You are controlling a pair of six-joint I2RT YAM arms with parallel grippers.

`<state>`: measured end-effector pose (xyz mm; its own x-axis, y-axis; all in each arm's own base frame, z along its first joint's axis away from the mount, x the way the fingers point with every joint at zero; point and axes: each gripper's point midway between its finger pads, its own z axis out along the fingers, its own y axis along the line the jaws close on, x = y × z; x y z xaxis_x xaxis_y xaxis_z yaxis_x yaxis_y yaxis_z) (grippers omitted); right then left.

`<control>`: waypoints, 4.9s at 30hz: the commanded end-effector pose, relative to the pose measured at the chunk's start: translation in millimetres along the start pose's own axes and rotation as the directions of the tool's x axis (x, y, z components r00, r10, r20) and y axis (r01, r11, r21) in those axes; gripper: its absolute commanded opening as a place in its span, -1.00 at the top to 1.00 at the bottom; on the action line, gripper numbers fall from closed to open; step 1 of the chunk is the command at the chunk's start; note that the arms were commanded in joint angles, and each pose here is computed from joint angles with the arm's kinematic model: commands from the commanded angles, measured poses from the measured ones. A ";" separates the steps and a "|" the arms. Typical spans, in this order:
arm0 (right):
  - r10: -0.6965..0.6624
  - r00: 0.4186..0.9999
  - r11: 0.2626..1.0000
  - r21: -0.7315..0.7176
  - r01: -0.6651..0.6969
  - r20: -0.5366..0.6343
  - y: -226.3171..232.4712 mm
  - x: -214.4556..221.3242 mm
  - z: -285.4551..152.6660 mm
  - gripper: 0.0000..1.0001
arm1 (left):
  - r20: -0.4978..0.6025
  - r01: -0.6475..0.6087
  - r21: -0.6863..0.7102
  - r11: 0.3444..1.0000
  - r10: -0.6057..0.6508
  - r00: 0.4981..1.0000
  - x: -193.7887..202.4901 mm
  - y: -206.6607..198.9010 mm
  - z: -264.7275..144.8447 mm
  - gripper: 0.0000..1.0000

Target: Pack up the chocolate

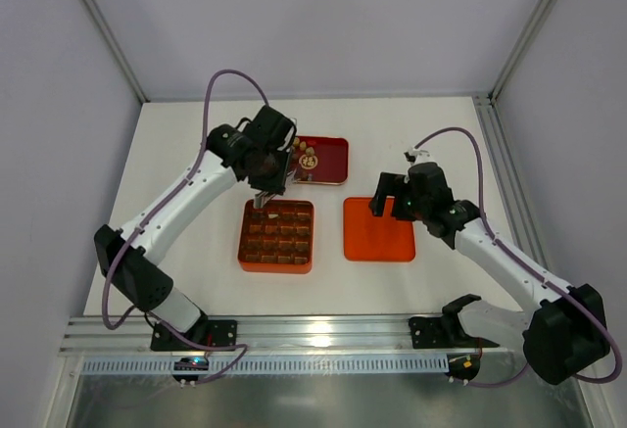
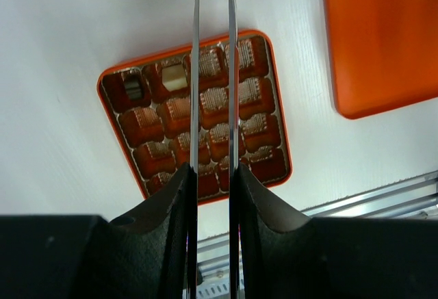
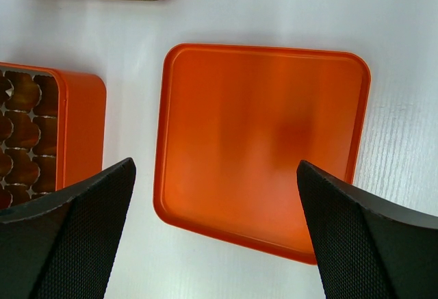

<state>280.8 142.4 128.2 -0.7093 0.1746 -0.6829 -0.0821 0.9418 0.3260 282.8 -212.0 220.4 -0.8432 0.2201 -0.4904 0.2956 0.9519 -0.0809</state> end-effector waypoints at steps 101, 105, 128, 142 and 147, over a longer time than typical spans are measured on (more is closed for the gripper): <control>-0.019 1.000 0.998 -0.052 0.020 0.017 7.8 -1.6 0.5 -1.00 | -0.099 0.026 -0.082 0.996 -0.035 0.995 -31.4 19.7 97.0 0.18; -0.017 1.000 0.999 -0.050 0.018 0.016 7.5 -1.3 0.4 -0.99 | -0.099 0.023 -0.076 0.997 -0.030 0.995 -34.5 17.8 99.7 0.19; -0.011 1.000 0.999 -0.045 0.012 0.020 6.0 -0.4 -2.8 -0.99 | -0.088 0.017 -0.099 0.995 -0.025 0.996 -42.1 27.4 91.7 0.16; -0.005 1.000 0.999 -0.053 0.005 0.016 7.7 0.9 -1.9 -1.00 | -0.123 0.002 -0.088 0.996 -0.013 0.992 -32.5 26.9 94.9 0.21; 0.002 1.000 0.999 -0.054 -0.001 0.013 7.9 0.6 -0.8 -0.99 | -0.129 -0.004 -0.084 0.996 -0.007 0.992 -31.3 26.6 94.1 0.30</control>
<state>275.8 147.9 125.0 -0.7188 0.1696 -0.6742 -0.1092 0.9302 0.3505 361.4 -213.1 134.8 -0.9092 0.2319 -0.3458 0.2422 0.9701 0.0139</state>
